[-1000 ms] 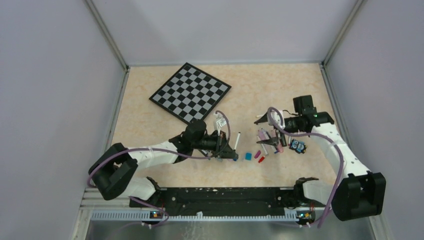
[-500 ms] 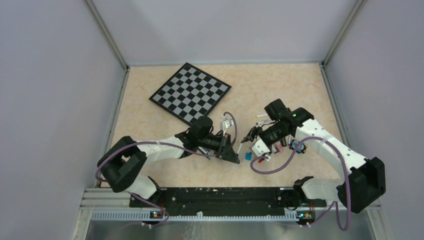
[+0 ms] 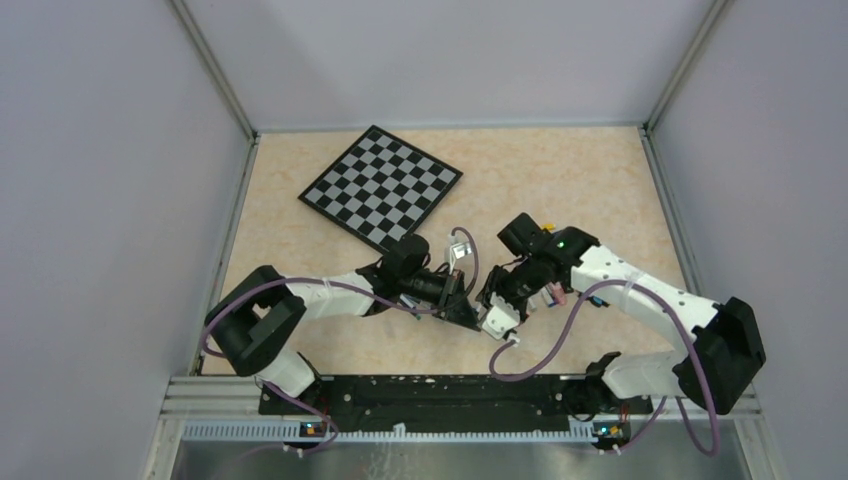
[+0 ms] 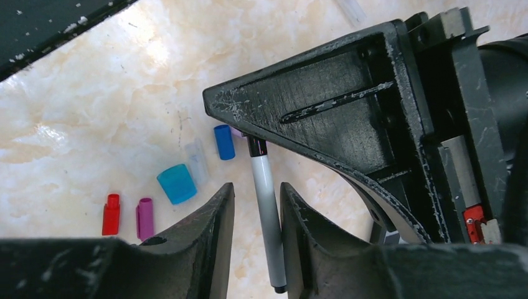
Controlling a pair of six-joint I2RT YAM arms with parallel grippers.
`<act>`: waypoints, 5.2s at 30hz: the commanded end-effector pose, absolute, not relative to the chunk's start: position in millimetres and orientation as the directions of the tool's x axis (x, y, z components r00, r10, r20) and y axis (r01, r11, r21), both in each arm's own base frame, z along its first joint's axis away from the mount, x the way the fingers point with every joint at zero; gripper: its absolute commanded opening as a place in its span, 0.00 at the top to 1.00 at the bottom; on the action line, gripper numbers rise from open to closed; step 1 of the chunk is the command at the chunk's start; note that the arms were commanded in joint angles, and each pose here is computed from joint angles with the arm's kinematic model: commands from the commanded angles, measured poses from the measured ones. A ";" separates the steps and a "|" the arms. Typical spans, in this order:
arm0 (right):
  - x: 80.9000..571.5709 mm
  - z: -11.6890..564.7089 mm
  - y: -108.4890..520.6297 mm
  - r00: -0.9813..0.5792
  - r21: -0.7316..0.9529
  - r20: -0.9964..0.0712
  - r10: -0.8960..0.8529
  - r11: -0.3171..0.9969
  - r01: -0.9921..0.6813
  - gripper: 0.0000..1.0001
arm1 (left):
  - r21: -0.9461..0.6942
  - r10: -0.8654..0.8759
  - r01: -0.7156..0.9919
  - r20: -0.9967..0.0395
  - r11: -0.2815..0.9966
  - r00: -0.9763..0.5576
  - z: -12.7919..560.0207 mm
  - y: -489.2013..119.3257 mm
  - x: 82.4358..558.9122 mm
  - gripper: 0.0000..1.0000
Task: Open the pen caps
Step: Pick up the pen from the center of the board, then open the pen cap from the pen, then place the pen at the center of the board.
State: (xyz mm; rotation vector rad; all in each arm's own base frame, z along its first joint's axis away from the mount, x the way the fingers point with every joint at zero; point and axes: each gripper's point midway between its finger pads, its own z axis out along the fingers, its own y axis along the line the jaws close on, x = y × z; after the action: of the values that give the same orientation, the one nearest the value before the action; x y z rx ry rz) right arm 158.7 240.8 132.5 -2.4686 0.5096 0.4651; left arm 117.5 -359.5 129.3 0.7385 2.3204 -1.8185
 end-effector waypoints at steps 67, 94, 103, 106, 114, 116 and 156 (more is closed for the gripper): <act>163.1 102.6 266.6 -0.002 -0.009 -0.833 -0.553 0.017 -1.000 1.00 | -0.903 -0.791 0.335 -0.405 0.268 -0.459 228.8 -228.5 223.9 1.00; 230.1 108.7 327.0 -0.485 0.373 -0.785 -0.385 0.331 -0.867 1.00 | -0.718 -0.456 0.131 -0.560 0.683 -0.692 115.0 -186.4 176.6 0.95; 232.4 69.8 352.7 -0.542 0.410 -0.686 -0.485 0.357 -0.839 0.99 | -0.690 -0.439 0.112 -0.568 0.715 -0.697 100.1 -178.7 173.4 0.94; 235.7 63.7 356.6 -0.546 0.402 -0.675 -0.497 0.372 -0.836 0.99 | -0.684 -0.435 0.108 -0.569 0.721 -0.698 97.3 -177.4 172.9 0.94; 236.7 49.3 366.4 -0.547 0.387 -0.642 -0.537 0.389 -0.836 0.99 | -0.676 -0.428 0.108 -0.572 0.729 -0.700 94.7 -176.1 172.1 0.93; 235.7 49.6 367.6 -0.544 0.386 -0.642 -0.540 0.386 -0.838 0.99 | -0.672 -0.426 0.104 -0.573 0.734 -0.700 93.2 -175.1 172.1 0.93; 258.3 99.0 360.6 -0.328 0.173 -0.693 -0.642 0.294 -0.940 0.69 | -0.665 -0.413 0.036 -0.505 0.746 -0.758 75.3 -175.5 162.7 0.86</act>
State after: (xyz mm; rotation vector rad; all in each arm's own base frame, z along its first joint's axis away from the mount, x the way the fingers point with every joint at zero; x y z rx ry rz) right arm 246.3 353.4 40.7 -1.2963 2.2666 0.8194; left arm 163.4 -171.9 74.1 -0.2591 2.2592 -0.8706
